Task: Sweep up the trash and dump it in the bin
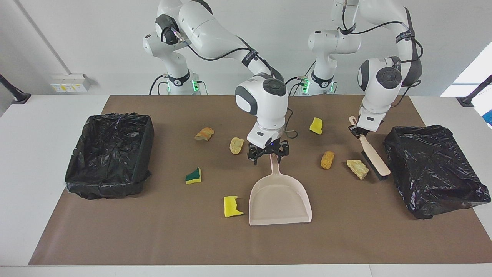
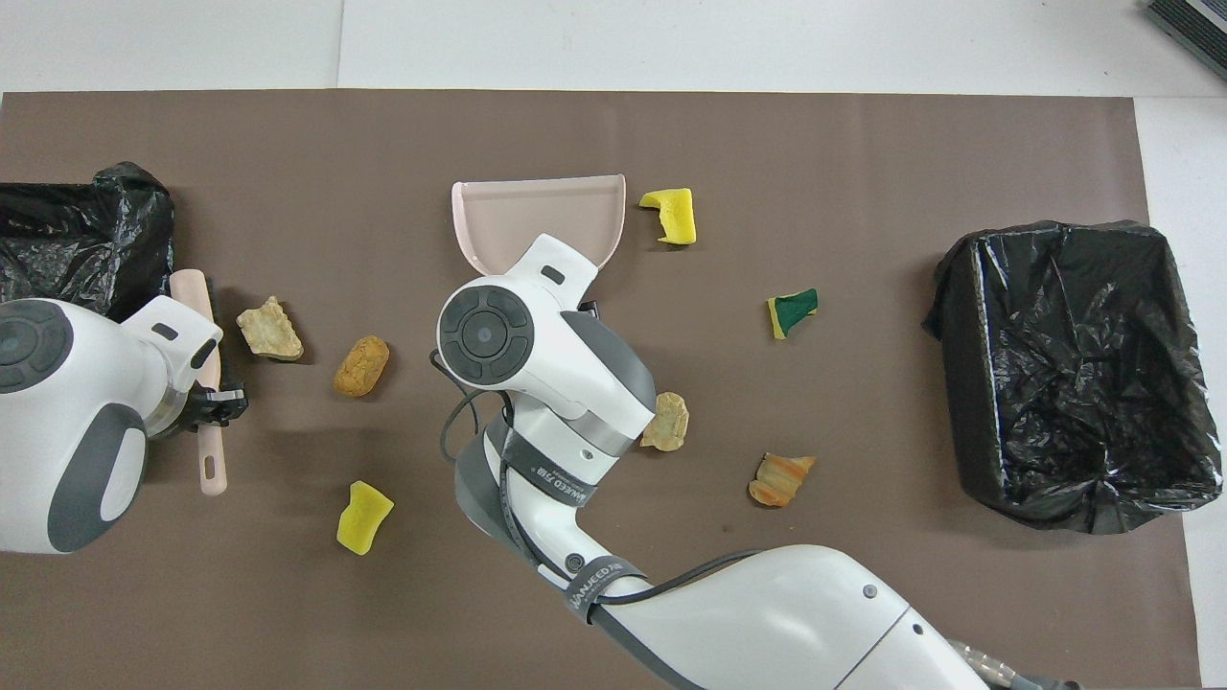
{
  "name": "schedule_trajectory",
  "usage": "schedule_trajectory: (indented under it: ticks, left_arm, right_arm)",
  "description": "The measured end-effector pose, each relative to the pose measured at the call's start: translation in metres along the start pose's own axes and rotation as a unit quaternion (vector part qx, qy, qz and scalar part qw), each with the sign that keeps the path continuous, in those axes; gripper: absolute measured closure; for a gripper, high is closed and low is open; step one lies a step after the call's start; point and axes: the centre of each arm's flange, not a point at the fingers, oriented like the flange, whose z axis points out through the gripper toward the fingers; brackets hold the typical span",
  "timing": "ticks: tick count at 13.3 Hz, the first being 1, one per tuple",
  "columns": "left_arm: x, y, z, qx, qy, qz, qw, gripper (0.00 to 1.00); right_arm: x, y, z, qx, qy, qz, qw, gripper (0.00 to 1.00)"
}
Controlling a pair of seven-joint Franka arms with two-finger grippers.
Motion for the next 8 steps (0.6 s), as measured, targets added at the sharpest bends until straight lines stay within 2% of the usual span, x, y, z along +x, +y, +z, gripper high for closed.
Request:
schedule_trajectory:
  ticks: [1,6,7,8]
  left_arm:
    - [0.0001,0.0003,0.0000,0.000,0.000,0.002,1.000,0.74]
    - [-0.0001,0.0023,0.0006,0.001,-0.001,0.007,1.000,0.74]
    - [-0.0002,0.0026,0.0006,0.001,-0.001,0.008,1.000,0.74]
    - [-0.0002,0.0027,0.0006,0.001,-0.001,0.008,1.000,0.74]
  right_arm:
    - [0.0000,-0.0008,-0.0009,-0.003,0.003,-0.005,1.000,0.41]
    - [-0.0003,0.0008,0.0006,-0.005,-0.001,-0.006,1.000,0.52]
    - [-0.0001,0.0013,0.0005,-0.004,-0.002,-0.004,1.000,0.64]
    - [0.0009,0.0033,-0.0003,-0.003,-0.004,-0.002,1.000,0.67]
